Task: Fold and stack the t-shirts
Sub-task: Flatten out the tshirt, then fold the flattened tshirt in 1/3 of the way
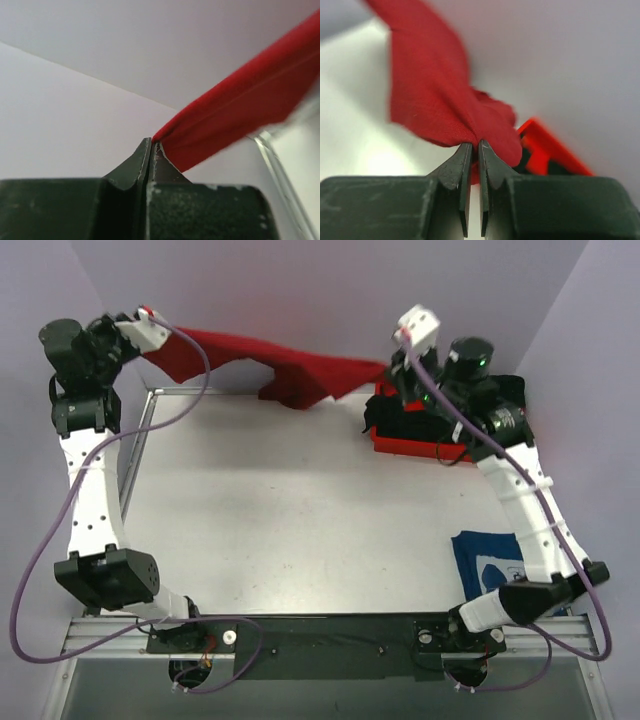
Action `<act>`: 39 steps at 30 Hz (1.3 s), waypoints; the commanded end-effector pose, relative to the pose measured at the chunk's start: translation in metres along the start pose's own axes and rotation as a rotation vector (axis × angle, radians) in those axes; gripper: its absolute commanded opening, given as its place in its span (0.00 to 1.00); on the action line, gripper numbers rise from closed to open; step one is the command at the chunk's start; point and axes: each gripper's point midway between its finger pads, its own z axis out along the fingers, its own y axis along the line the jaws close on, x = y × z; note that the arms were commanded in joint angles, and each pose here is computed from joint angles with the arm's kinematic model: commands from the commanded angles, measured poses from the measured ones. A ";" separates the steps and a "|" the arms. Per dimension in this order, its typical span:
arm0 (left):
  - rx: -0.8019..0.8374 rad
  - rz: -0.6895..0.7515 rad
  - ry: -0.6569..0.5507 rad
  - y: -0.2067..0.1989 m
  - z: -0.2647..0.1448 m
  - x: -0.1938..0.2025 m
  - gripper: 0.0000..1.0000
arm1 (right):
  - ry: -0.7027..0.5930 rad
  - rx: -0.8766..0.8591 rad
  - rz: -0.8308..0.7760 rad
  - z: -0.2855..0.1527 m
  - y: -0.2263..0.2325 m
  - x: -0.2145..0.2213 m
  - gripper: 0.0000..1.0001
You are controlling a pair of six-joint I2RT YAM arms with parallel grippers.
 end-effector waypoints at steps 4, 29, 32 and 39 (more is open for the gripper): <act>0.553 0.013 0.180 -0.129 -0.130 0.030 0.00 | 0.465 -0.344 -0.129 -0.128 0.132 0.129 0.00; 1.232 -0.148 0.808 -0.335 -0.352 0.148 0.00 | 1.291 -0.768 0.043 -0.209 0.250 0.294 0.00; 1.023 -0.177 0.758 -0.333 -0.303 0.158 0.00 | 1.254 -0.629 -0.018 -0.161 0.220 0.311 0.00; 0.831 -0.279 0.745 -0.344 -0.263 0.174 0.00 | 1.200 -0.531 -0.194 -0.089 0.187 0.330 0.00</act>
